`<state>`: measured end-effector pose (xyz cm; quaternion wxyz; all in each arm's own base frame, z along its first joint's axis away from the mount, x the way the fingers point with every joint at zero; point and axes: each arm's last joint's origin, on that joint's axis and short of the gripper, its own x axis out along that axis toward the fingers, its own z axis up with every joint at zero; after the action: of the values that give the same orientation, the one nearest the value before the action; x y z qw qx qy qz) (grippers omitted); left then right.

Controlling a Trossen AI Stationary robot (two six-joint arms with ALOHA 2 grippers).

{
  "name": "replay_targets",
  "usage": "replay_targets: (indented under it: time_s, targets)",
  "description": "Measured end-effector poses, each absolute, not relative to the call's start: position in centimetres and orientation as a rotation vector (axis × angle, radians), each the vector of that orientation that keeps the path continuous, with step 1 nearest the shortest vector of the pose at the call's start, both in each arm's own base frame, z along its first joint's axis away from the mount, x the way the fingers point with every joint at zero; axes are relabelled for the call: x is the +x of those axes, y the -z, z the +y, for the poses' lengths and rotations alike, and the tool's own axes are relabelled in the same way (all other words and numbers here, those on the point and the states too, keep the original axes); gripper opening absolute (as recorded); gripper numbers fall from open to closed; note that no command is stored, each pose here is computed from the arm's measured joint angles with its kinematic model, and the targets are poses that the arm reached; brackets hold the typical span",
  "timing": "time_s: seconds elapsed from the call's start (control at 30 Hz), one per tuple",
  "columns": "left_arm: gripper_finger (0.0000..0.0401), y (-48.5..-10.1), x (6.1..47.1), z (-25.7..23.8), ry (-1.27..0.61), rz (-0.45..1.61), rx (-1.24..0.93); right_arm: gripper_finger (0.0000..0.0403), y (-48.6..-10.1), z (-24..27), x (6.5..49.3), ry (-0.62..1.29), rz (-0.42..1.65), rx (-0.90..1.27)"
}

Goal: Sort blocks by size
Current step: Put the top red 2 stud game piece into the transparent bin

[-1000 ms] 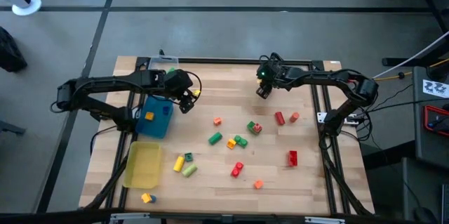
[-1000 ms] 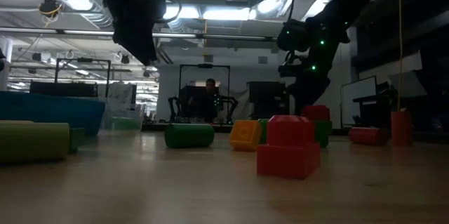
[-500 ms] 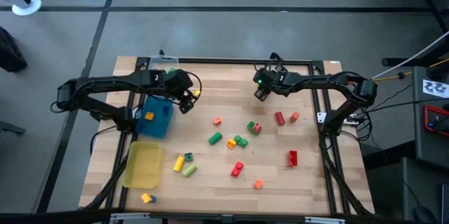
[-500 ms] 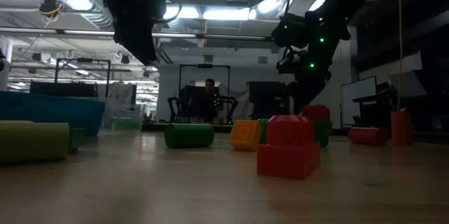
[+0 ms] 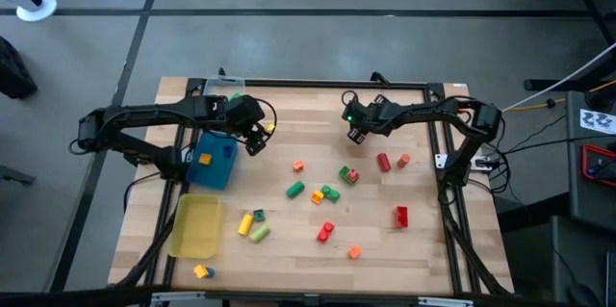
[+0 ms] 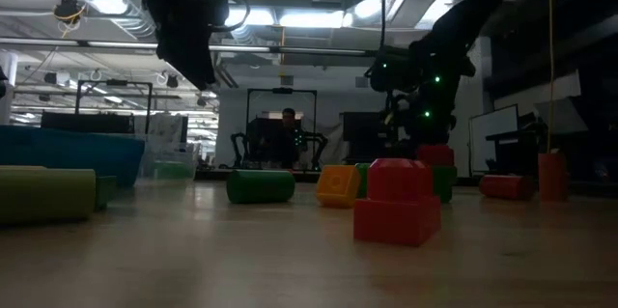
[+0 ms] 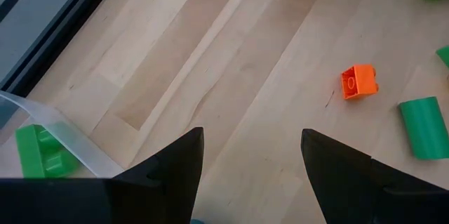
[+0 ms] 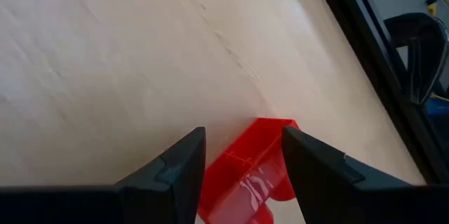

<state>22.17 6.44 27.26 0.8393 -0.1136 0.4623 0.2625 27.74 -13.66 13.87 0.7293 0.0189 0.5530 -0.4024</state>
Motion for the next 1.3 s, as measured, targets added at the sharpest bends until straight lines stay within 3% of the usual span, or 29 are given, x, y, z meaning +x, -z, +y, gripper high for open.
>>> replay_targets:
  time_s: [0.33, 0.8, 1.13, 1.3]
  targets:
    - [0.0223, -27.3, 22.2, 6.4, -0.555, 0.977, -0.240, 0.0188, -14.5, -13.4, 27.4, 0.807, 1.336, 0.018]
    - [0.0223, -27.3, 22.2, 6.4, -0.555, 0.977, -0.240, 0.0188, -18.3, -13.9, 28.7, 0.760, 1.394, 0.043]
    - [0.0223, -27.3, 22.2, 6.4, -0.555, 0.977, -0.240, 0.0188, -18.2, -14.2, 26.1, 0.860, 1.546, 0.361]
    - [0.0223, -27.3, 22.2, 6.4, -0.548, 0.981, -0.228, 0.0188, -18.1, -15.0, 25.6, 0.897, 1.528, 0.448]
